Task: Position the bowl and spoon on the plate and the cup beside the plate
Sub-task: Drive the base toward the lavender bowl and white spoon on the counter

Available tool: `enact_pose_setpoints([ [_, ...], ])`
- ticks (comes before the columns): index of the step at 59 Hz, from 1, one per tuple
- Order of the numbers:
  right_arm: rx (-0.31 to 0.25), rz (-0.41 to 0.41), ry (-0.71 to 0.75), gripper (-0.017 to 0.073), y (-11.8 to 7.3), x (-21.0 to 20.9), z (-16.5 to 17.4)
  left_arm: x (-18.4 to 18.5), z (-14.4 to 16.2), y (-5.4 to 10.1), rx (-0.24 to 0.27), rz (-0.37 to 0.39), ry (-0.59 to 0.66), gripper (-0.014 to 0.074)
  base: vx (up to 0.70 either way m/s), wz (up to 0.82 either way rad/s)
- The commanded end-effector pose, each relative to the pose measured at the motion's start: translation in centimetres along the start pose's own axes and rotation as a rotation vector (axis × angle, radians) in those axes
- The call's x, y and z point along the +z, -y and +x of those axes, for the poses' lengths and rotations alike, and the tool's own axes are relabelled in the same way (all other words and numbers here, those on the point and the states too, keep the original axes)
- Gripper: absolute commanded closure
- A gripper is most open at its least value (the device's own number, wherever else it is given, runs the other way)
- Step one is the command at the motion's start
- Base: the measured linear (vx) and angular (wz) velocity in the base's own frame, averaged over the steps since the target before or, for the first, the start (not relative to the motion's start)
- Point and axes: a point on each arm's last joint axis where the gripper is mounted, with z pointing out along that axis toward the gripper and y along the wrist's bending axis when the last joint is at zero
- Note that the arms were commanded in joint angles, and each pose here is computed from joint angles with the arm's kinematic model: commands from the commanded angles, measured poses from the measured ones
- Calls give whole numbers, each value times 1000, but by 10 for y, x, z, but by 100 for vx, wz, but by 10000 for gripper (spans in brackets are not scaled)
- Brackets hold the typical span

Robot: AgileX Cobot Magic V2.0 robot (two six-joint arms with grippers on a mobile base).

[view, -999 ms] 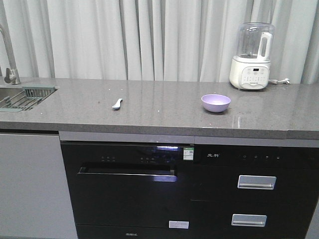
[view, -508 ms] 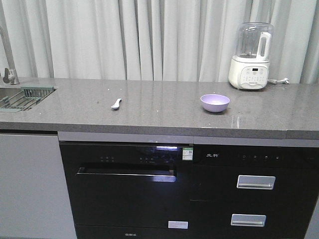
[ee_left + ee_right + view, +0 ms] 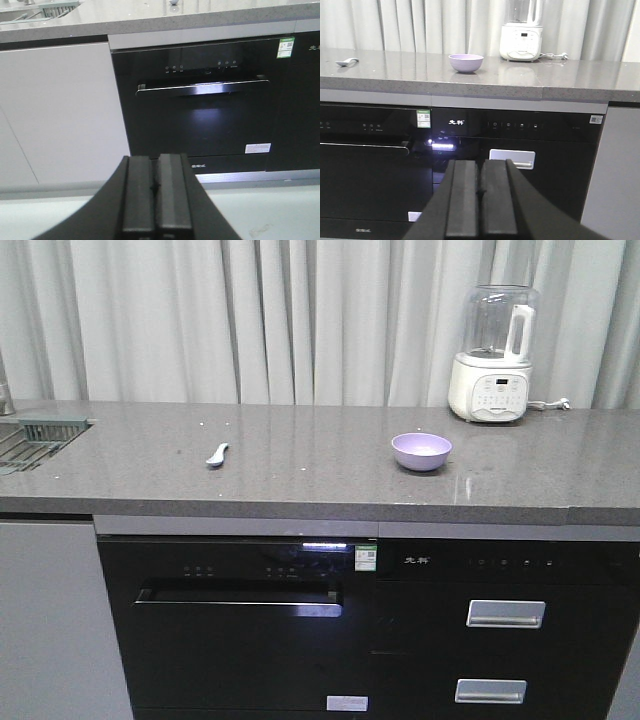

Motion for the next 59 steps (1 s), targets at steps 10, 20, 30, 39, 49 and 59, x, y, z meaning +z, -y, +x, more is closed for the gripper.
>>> enact_pose_setpoints([
  [10, -15, -9, 82, 568, -1, -1, -2, 1, -1, 0, -12, 1, 69, 599, 14, -6],
  [20, -15, -9, 82, 568, -1, -1, -2, 1, -1, 0, -12, 1, 69, 599, 16, 8],
  [30, -15, -9, 82, 568, -1, -1, -2, 1, -1, 0, -12, 1, 69, 599, 22, 10],
  [39, -15, -9, 82, 568, -1, -1, -2, 1, -1, 0, -12, 1, 69, 599, 27, -2],
  [49, -15, -9, 82, 568, -1, -1, -2, 1, -1, 0, -12, 1, 69, 599, 32, -9],
  [59, -15, -9, 82, 568, -1, -1, -2, 1, -1, 0, -12, 1, 69, 599, 38, -12],
])
